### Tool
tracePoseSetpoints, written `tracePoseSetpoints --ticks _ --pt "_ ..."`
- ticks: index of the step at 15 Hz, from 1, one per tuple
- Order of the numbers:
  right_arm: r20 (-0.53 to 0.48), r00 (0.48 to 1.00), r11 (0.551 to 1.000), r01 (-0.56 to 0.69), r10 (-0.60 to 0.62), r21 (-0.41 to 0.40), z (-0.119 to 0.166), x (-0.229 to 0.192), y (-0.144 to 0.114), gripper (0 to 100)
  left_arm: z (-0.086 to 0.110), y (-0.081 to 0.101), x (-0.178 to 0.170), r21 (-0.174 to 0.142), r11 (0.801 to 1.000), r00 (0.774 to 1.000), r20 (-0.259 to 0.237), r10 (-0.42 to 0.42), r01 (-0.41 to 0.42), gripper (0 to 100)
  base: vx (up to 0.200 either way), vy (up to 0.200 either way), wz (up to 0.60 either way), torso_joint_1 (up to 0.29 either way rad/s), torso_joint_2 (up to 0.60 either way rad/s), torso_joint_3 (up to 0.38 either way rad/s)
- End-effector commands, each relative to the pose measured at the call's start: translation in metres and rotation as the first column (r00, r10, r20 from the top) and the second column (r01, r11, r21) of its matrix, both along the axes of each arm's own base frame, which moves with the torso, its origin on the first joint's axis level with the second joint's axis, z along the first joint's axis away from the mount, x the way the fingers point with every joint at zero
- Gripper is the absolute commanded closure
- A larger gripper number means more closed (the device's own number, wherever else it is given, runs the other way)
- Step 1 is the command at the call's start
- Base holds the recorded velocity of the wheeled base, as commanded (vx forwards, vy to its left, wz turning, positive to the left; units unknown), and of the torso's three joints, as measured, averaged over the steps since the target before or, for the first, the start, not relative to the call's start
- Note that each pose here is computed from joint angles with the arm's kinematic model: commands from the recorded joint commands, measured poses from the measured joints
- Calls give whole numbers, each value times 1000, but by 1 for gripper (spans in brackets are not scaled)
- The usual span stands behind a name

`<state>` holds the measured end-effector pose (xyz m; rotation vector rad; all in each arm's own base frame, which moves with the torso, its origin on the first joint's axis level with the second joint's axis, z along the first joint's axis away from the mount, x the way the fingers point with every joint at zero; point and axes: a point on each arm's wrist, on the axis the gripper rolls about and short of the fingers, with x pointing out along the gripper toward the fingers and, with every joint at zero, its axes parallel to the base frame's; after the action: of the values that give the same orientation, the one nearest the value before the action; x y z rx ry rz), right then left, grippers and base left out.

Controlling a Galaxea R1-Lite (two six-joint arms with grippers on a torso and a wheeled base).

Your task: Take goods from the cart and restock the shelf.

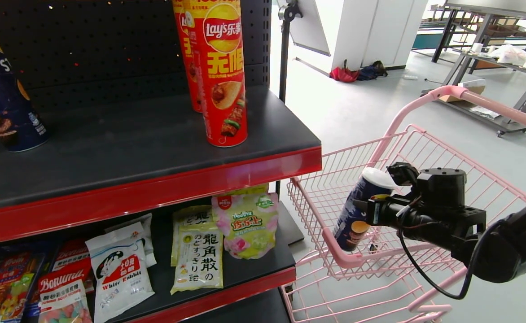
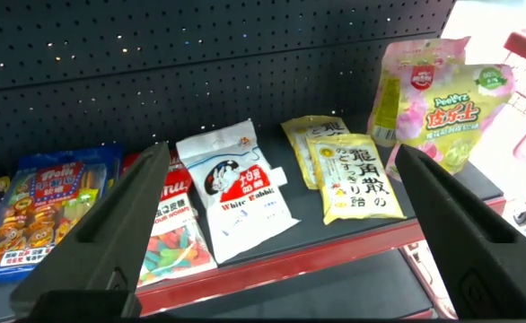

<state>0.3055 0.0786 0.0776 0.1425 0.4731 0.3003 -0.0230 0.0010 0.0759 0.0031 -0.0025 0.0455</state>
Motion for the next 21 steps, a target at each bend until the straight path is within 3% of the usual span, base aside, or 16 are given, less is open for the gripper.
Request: tracePoseSetpoints --ticks 1,2,4,7,9,10,13,14,16,21 --pt "50 999 1000 -6 5 3 15 -1 0 100 0 0 0 0 1000 1000 -1 0 0 0 0 0 0 0 0 0" --pt "100 995 1000 -11 11 1 31 -2 0 100 0 0 0 0 1000 1000 -1 0 0 0 0 0 0 0 0 0" --pt "263 964 999 -24 32 -34 101 -8 -3 100 0 0 0 0 1000 1000 -1 0 0 0 0 0 0 0 0 0" --pt "302 953 997 11 13 -79 197 -66 -14 100 0 0 0 0 1000 1000 -3 0 0 0 0 0 0 0 0 0" --pt "320 946 991 82 -45 -103 218 -109 -24 100 0 0 0 0 1000 1000 -3 -1 1 0 0 0 0 0 0 0" --pt "316 945 974 144 -82 -177 219 -156 -39 100 0 0 0 0 1000 1000 -3 -1 1 0 0 0 0 0 0 0" --pt "298 951 971 140 -78 -192 184 -247 -65 100 0 0 0 0 1000 1000 -3 -1 1 0 0 0 0 0 0 0" --pt "290 952 950 174 -96 -258 164 -282 -76 100 0 0 0 0 1000 1000 -3 -1 1 0 0 0 0 0 0 0" --pt "252 947 907 276 -199 -319 137 -305 -83 100 0 0 0 0 1000 1000 -3 -1 1 0 0 0 0 0 0 0" --pt "284 939 908 283 -196 -308 133 -316 -85 100 0 0 0 0 1000 1000 -3 -1 1 0 0 0 0 10 -39 -28"
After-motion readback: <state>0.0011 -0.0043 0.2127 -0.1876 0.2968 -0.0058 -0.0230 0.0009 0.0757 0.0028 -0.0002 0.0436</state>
